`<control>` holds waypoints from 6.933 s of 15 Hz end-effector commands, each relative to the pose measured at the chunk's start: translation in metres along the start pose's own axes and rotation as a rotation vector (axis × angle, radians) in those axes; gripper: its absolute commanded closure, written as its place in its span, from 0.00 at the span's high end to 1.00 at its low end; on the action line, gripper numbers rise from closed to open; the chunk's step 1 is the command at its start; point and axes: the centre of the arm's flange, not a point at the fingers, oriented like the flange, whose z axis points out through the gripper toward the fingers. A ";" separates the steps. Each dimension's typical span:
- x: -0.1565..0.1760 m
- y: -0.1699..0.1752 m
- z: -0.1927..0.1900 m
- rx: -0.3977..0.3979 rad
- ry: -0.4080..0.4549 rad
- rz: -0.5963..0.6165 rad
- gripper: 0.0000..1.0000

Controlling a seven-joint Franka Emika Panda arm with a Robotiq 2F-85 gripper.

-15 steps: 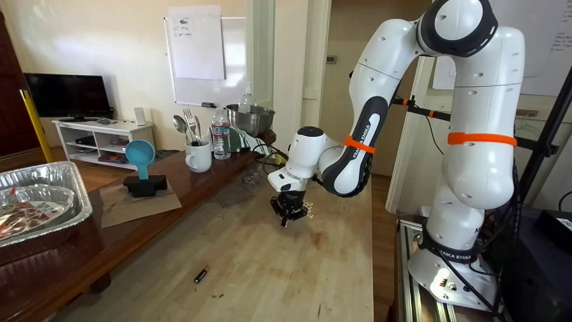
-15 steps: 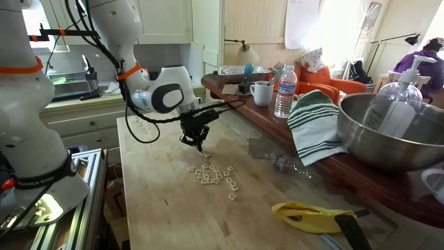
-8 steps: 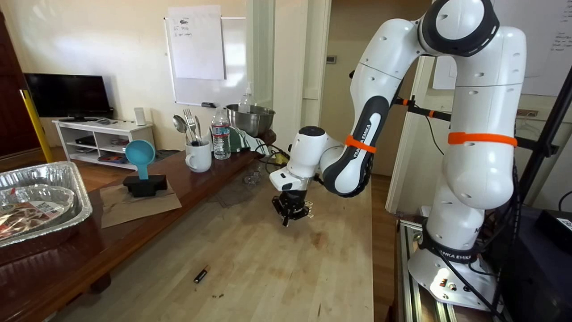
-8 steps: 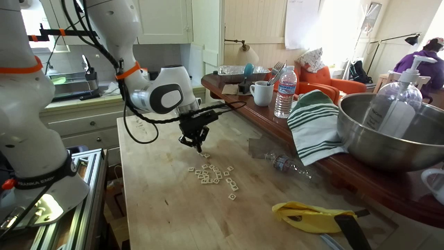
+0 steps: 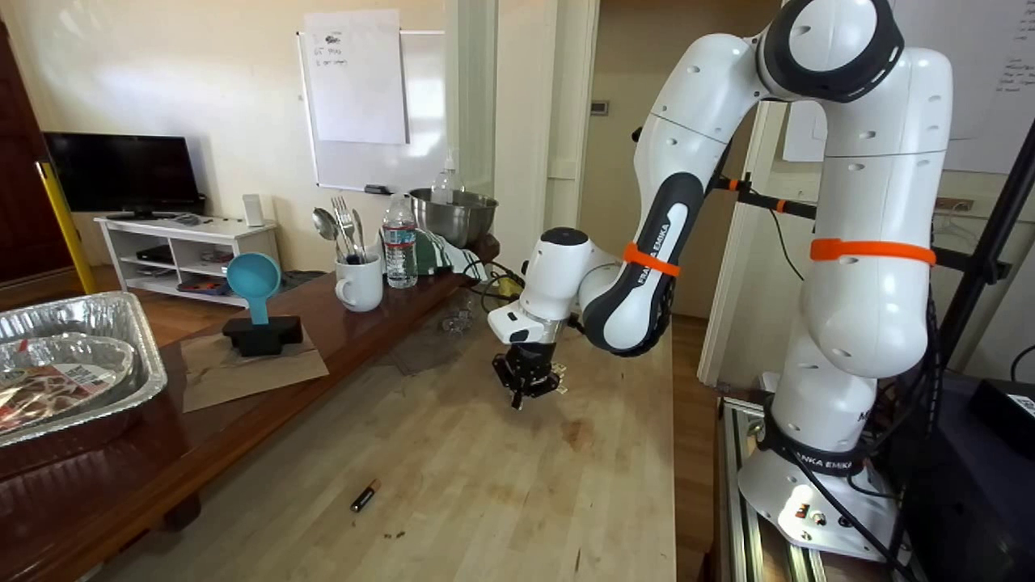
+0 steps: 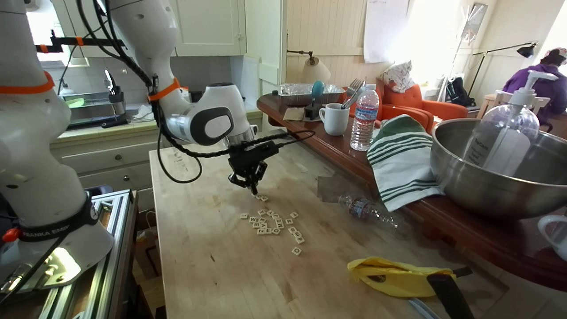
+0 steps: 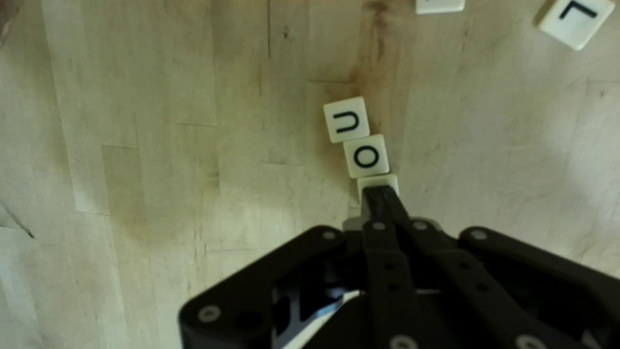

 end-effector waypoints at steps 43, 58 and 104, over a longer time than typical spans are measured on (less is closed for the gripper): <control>-0.119 0.031 -0.021 0.090 -0.100 1.027 0.00; -0.185 0.053 0.013 0.039 0.045 1.775 0.00; -0.181 0.022 0.023 0.014 0.011 1.472 0.00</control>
